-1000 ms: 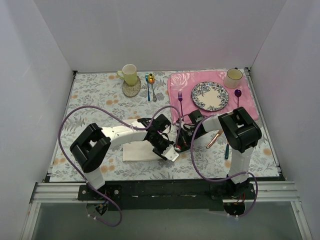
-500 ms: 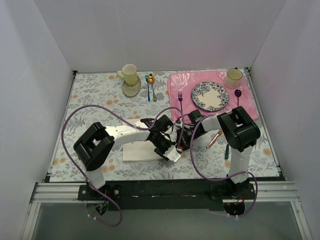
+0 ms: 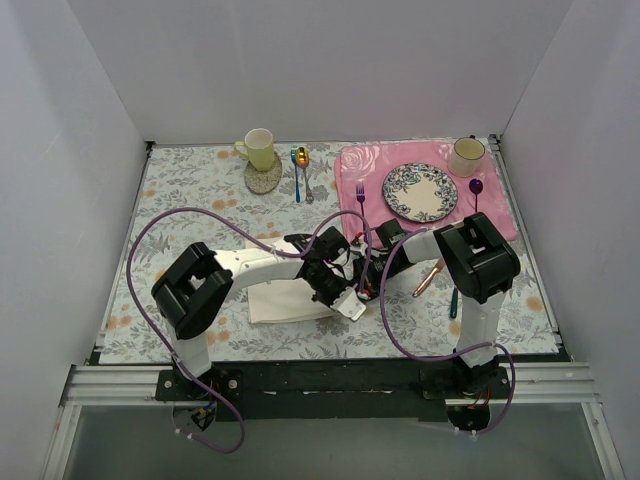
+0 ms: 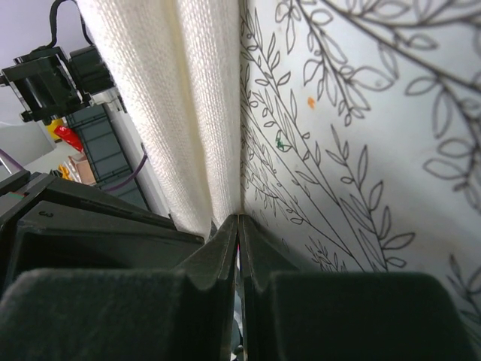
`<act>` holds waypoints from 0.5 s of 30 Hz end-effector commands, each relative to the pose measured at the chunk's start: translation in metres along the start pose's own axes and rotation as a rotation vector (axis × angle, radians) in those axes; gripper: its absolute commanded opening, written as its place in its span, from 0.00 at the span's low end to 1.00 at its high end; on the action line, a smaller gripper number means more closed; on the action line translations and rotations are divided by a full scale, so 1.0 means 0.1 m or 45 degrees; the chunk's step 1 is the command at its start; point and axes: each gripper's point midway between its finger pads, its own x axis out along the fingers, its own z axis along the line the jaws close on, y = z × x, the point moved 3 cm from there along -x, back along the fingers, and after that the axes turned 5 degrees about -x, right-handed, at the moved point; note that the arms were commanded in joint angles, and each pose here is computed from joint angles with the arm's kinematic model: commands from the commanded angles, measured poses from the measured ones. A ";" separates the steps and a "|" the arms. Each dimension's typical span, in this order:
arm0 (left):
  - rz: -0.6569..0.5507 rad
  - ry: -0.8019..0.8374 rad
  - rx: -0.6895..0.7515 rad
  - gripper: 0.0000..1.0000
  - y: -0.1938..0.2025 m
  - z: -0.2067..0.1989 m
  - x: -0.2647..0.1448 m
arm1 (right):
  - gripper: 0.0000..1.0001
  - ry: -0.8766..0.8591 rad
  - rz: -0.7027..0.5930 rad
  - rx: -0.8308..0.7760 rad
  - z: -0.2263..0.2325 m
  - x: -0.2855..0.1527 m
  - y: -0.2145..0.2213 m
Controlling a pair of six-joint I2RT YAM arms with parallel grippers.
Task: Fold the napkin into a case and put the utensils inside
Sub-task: Smooth out the square-folded napkin at the center of the board.
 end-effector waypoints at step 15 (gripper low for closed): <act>-0.059 -0.036 -0.015 0.34 -0.14 0.02 -0.04 | 0.12 0.154 -0.005 0.000 -0.19 0.03 -0.01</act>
